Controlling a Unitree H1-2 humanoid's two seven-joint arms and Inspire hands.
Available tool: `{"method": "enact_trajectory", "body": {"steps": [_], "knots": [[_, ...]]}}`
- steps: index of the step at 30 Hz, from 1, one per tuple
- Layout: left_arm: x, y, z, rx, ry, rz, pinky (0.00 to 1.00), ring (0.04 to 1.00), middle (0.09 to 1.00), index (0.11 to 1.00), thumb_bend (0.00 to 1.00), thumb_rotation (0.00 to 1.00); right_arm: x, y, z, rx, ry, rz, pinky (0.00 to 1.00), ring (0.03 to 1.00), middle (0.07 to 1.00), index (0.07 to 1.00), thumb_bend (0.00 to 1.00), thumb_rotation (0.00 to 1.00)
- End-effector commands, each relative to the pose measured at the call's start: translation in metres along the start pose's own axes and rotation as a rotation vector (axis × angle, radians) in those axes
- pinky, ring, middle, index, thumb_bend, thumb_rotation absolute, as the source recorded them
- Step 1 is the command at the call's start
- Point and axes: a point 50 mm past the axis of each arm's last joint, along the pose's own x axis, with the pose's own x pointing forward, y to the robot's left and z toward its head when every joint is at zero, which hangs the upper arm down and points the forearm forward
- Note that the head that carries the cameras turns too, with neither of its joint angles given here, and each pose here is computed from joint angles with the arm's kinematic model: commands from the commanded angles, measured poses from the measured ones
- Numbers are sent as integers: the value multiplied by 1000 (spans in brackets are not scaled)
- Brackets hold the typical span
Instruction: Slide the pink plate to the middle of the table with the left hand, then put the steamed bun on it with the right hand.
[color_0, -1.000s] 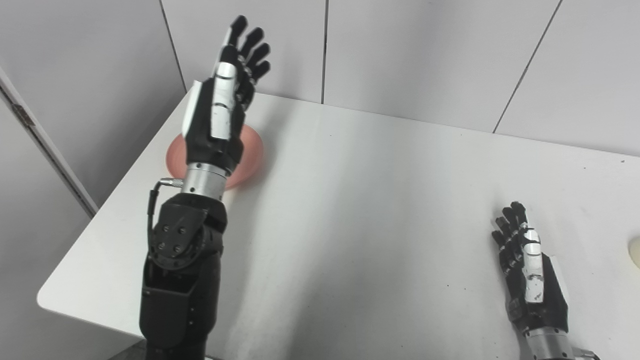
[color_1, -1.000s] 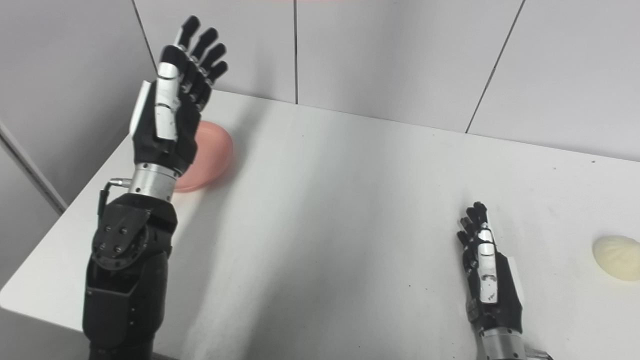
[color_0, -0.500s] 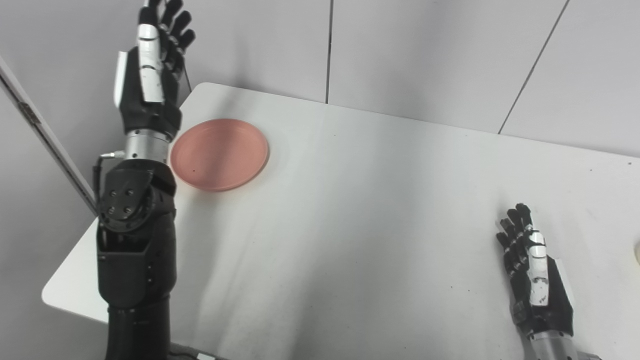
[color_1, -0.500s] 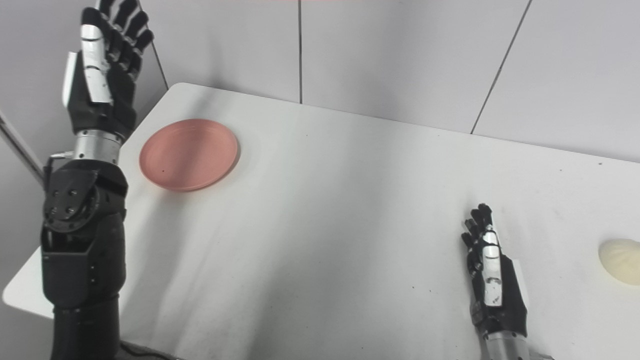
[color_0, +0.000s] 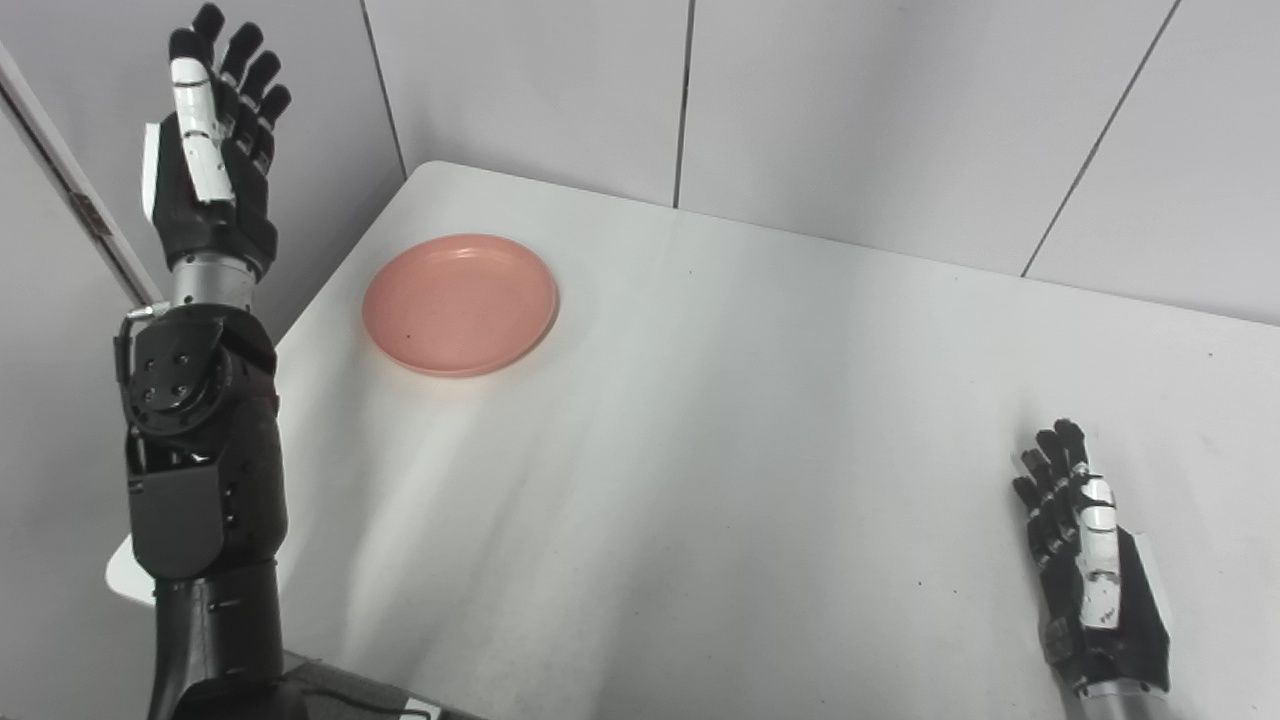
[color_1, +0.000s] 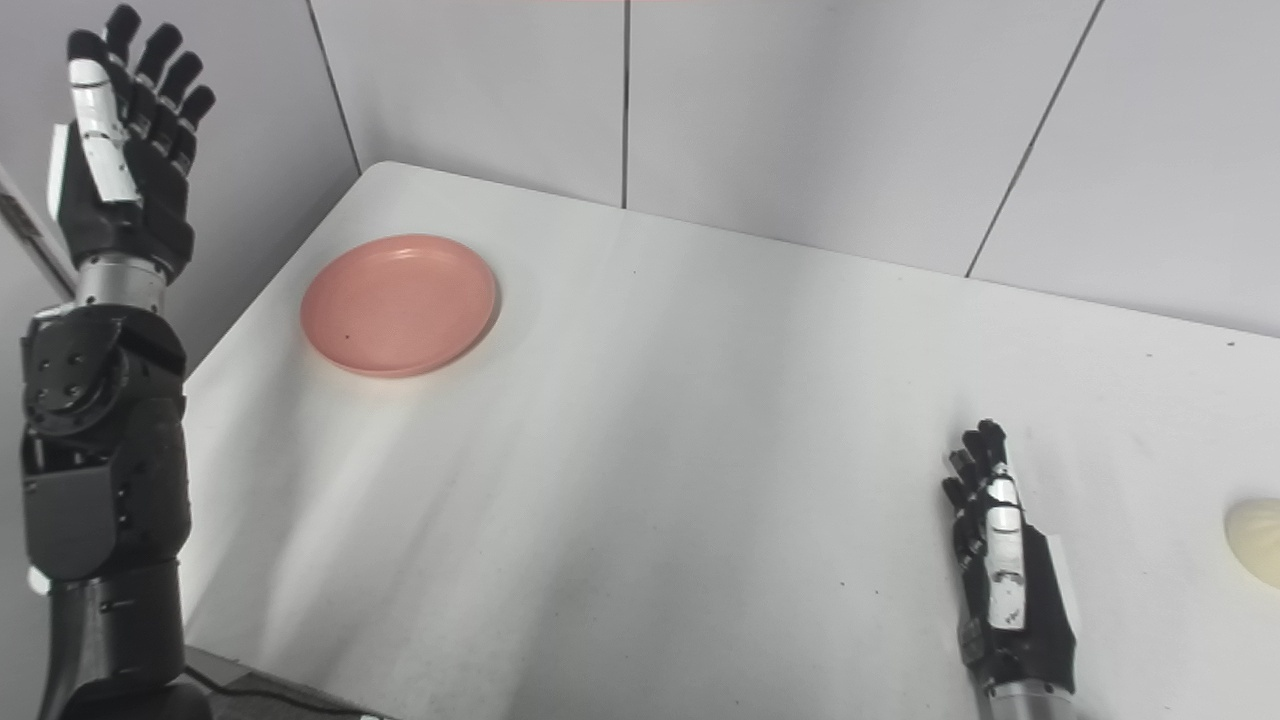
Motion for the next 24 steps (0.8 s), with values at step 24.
{"method": "enact_trajectory", "body": {"steps": [24], "knots": [[-2, 23, -34, 14, 51, 7, 956, 939, 945, 948, 563, 1000, -3, 1, 7, -5, 9, 14, 1000, 1000, 1000, 1000, 523, 1000]]}}
